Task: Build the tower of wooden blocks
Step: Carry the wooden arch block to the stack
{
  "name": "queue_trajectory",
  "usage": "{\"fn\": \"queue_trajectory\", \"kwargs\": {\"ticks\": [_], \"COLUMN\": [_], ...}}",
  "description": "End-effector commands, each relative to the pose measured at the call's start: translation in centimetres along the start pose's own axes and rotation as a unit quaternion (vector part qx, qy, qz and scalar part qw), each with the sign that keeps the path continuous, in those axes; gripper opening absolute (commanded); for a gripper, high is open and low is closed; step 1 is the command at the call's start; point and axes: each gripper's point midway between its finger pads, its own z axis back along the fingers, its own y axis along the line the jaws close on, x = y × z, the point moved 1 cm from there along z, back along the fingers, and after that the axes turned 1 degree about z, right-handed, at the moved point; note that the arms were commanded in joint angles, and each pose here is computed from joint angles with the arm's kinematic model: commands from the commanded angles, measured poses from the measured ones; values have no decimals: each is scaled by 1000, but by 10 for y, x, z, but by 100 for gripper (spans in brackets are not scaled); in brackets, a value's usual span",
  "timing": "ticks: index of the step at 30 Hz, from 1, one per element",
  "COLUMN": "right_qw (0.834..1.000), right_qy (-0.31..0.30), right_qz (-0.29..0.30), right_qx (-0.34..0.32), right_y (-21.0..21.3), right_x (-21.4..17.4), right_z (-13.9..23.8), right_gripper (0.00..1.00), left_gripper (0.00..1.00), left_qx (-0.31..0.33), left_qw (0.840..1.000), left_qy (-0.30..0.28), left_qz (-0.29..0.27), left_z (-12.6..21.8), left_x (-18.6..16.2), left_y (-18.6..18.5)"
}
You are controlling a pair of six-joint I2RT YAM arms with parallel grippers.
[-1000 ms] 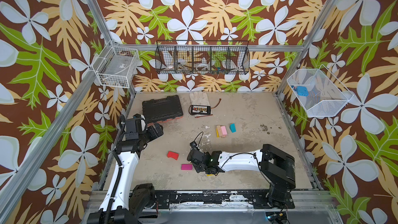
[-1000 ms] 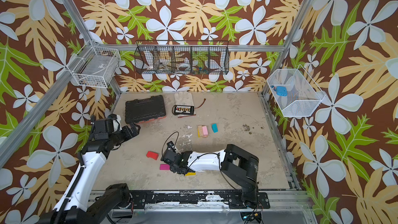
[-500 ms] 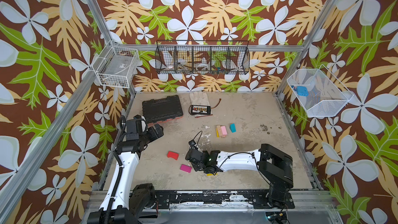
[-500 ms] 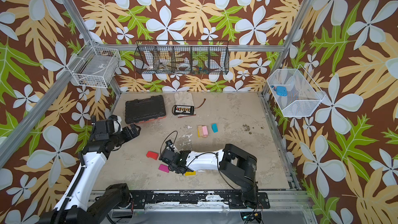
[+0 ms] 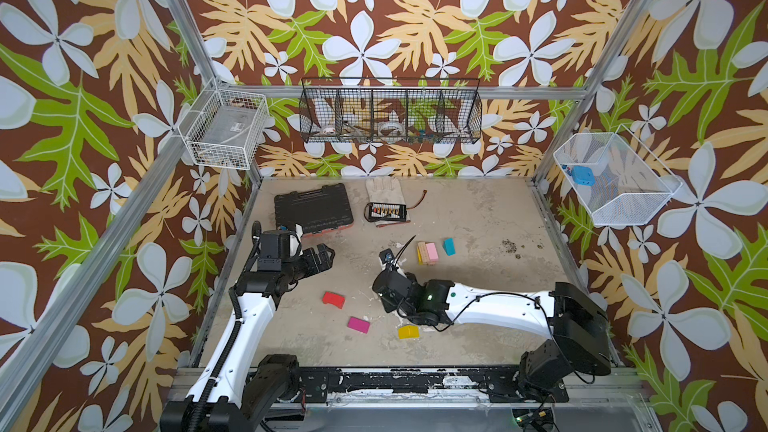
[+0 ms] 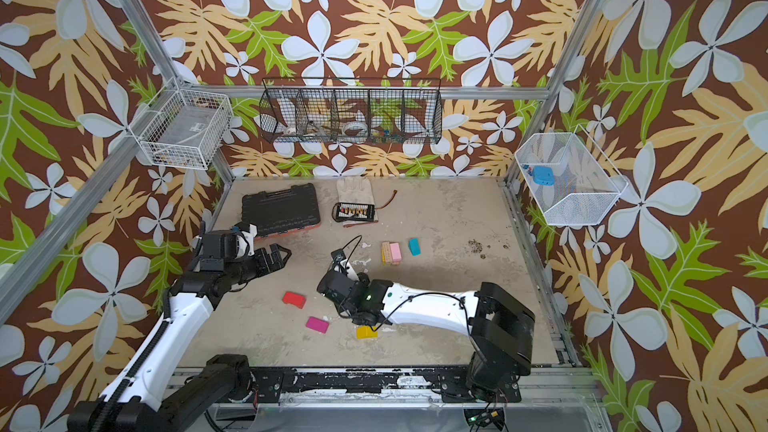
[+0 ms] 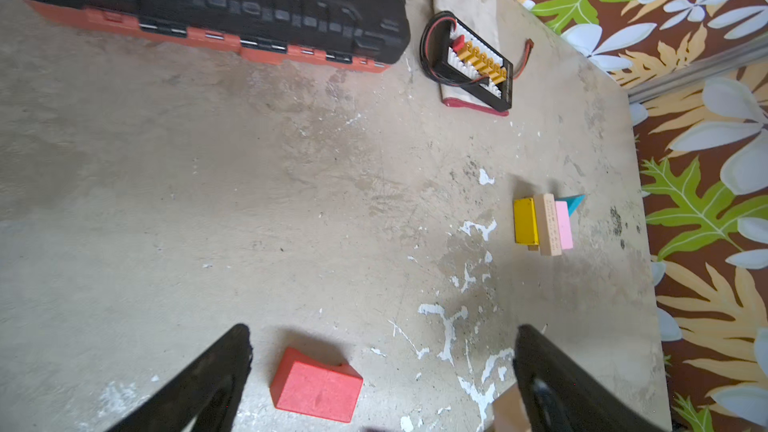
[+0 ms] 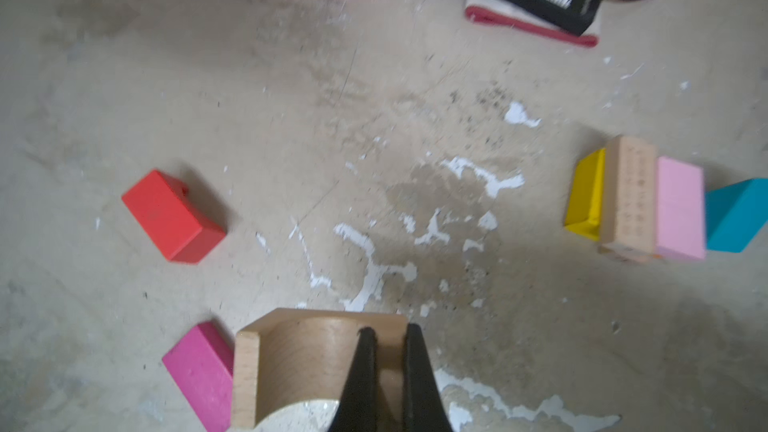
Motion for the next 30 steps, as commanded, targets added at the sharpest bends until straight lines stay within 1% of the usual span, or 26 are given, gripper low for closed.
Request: {"fn": "queue_trajectory", "kwargs": {"ticks": [1, 4, 7, 9, 12, 14, 16, 18, 19, 22, 27, 30], "right_qw": [999, 998, 994, 991, 990, 991, 992, 990, 990, 989, 991, 992], "right_qy": [-29, -43, -64, -69, -75, -75, -64, -48, -46, -37, -8, 4], "right_qz": [-12, -50, -76, -89, -98, -84, -75, -101, -111, -121, -116, -114], "right_qx": [-29, -25, -53, -66, -64, -71, -85, -86, -75, -77, -63, -50], "right_y": [-21, -47, -83, -108, -135, -148, -162, -177, -181, -194, -196, -191], "right_x": [29, 58, 82, 93, 102, 101, 91, 80, 77, 64, 53, 50], "right_z": [9, 3, -7, -15, -24, -31, -39, -45, -48, -56, -77, -85], "right_gripper": [0, 0, 0, 0, 0, 0, 0, 0, 0, 0, 0, 0], "left_gripper": [100, 100, 100, 100, 100, 100, 100, 100, 100, 100, 100, 100], "left_qx": [-4, -9, -14, -20, -44, -64, -69, -68, -70, -82, -90, -91], "left_qw": [1000, 1000, 1000, 1000, 999, 997, 996, 996, 995, 994, 994, 994], "left_qy": [-7, -9, -4, 3, 21, 36, 50, 62, 68, 76, 57, 56], "left_qz": [-4, -6, -7, -8, -12, -15, -13, -9, -8, -11, -17, -18], "left_z": [2, 3, 1, -1, -5, -9, -13, -19, -21, -22, -15, -14], "left_x": [2, 2, 1, -1, -7, -11, -15, -18, -20, -22, -18, -18], "left_y": [-5, -7, -8, -9, -15, -20, -20, -18, -18, -21, -25, -26]}}
